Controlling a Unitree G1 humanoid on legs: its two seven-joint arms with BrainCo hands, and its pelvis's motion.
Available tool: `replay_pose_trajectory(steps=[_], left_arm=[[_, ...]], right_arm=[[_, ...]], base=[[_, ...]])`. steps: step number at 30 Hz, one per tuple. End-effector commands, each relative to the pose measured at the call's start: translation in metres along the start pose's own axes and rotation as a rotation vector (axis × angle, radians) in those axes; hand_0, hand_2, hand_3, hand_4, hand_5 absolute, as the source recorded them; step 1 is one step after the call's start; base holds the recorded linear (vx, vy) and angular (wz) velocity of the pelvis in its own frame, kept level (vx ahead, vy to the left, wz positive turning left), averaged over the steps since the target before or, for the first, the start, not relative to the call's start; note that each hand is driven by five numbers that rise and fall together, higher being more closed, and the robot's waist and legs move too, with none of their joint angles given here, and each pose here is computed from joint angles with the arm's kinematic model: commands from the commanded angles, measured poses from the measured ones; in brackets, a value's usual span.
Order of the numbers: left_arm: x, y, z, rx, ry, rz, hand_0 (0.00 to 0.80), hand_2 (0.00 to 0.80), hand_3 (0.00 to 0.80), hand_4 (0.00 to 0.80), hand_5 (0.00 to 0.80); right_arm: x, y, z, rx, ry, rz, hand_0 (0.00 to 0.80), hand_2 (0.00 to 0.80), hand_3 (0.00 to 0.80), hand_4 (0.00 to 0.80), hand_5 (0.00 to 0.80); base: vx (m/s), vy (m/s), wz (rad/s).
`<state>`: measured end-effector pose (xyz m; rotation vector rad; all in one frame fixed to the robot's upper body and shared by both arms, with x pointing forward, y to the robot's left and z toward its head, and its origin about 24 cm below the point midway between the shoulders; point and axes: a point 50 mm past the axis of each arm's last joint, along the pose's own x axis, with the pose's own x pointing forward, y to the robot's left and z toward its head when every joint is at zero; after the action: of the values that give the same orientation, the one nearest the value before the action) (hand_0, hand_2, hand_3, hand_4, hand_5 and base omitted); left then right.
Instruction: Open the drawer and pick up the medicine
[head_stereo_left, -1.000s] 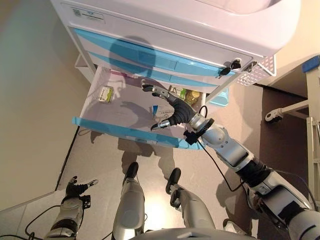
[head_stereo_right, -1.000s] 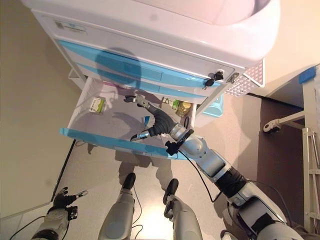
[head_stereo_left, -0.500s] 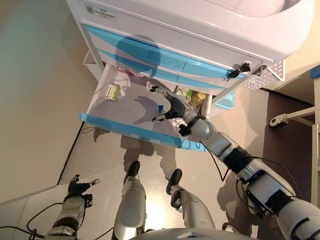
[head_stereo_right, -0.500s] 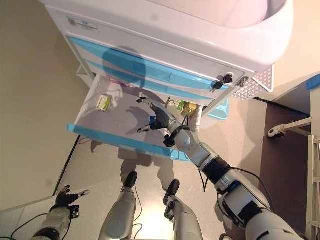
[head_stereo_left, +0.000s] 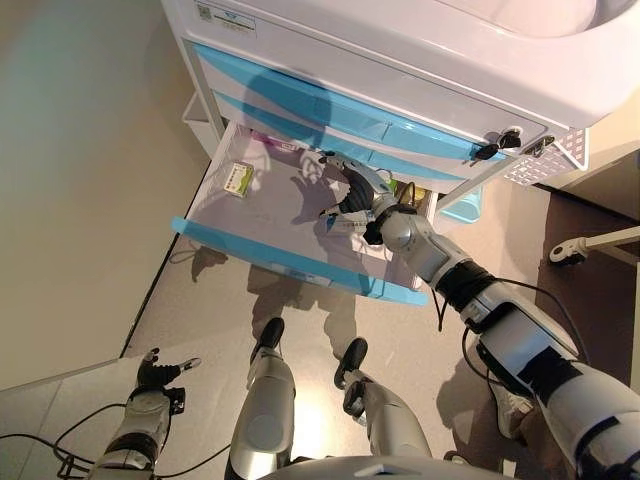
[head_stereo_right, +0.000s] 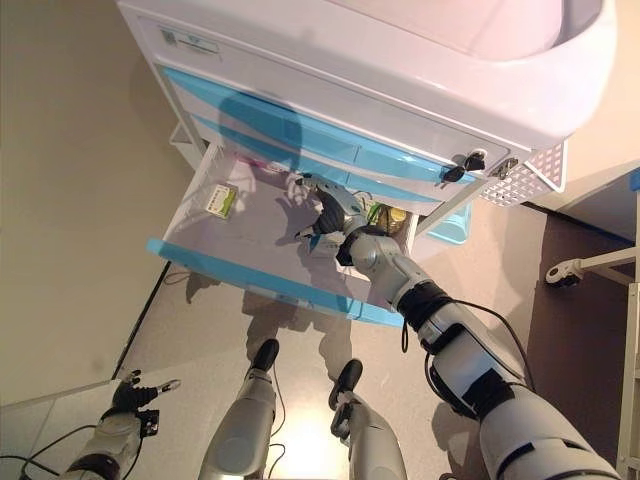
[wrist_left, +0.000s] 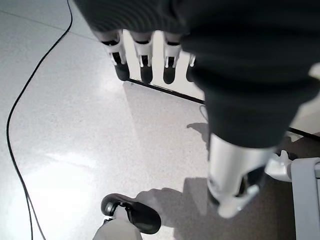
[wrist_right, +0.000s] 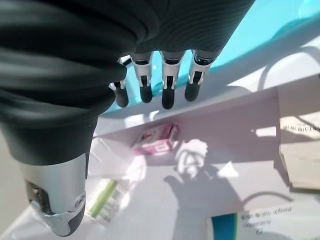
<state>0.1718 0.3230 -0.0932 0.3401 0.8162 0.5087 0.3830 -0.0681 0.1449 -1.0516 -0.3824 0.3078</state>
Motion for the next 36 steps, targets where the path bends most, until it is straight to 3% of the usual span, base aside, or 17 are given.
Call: replay_pose_trajectory(steps=[1, 36], left_arm=[[0.004, 0.018, 0.006, 0.043, -0.030, 0.053, 0.000, 0.000, 0.000, 0.000, 0.000], [0.004, 0.003, 0.010, 0.030, -0.026, -0.002, 0.000, 0.000, 0.000, 0.000, 0.000]], right_arm=[[0.011, -0.020, 0.011, -0.074, -0.042, -0.079, 0.000, 0.000, 0.000, 0.000, 0.000], [-0.003, 0.005, -0.035, -0.471, 0.068, 0.147, 0.000, 0.000, 0.000, 0.000, 0.000]], base=[[0.000, 0.000, 0.00], [0.000, 0.000, 0.00]])
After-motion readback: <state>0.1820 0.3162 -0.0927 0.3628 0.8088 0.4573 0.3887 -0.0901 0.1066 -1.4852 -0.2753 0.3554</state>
